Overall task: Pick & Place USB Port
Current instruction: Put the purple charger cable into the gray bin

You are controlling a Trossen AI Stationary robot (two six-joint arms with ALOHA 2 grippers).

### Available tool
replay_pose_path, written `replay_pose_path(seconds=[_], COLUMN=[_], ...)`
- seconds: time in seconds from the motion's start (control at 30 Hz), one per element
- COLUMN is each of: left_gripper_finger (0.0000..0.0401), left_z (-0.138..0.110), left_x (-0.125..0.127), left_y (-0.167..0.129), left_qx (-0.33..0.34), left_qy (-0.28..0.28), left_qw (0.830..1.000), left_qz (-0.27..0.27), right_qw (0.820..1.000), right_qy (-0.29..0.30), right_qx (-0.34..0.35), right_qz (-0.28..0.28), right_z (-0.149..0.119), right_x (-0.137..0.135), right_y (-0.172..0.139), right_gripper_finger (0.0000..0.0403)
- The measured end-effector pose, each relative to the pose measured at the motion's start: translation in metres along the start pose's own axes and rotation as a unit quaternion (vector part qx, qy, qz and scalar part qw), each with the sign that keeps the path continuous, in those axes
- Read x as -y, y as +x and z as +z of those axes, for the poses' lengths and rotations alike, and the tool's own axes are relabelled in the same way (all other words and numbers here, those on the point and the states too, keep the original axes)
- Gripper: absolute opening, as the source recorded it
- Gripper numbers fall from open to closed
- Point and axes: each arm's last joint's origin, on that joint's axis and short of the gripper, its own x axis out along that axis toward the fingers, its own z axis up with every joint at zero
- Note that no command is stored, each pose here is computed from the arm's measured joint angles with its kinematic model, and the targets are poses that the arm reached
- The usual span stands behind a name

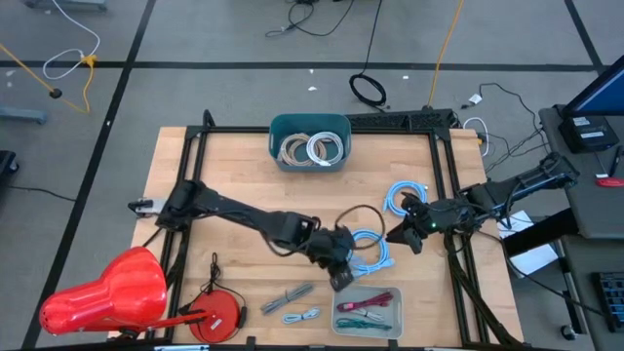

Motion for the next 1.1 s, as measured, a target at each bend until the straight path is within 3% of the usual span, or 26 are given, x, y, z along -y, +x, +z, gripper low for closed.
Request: replay_pose_path(seconds=[0.13,0.27,0.63,0.87,1.1], left_gripper_finger=[0.0008,0.0008,0.0008,0.0008,0.0008], left_z=[0.005,-0.002,-0.013,-0.003,0.002], left_x=[0.038,0.055,0.040,0.027,0.012], left_y=[-0.018,-0.017,0.048,0.055,0.064], left_qx=[0.021,0.017,-0.045,-0.038,-0.075], left_qy=[0.075,0.138,0.136,0.142,0.139], left_qw=[0.994,0.986,0.983,0.984,0.980], left_qz=[-0.072,-0.087,-0.113,-0.104,-0.119], right_qw=[1.000,1.000,0.999,0.999,0.999], right_qy=[0.000,0.004,0.007,0.007,0.007], right_qx=[0.010,0.019,0.035,0.032,0.029], right_qz=[-0.005,-0.009,-0.021,-0.024,-0.030], right_z=[0.001,0.003,0.010,0.010,0.009], right_x=[0.000,0.001,0.006,0.006,0.007], right_y=[0.000,0.000,0.000,0.000,0.000], right_gripper_finger=[0.0105,0.0105,0.0105,0.0105,0.0105])
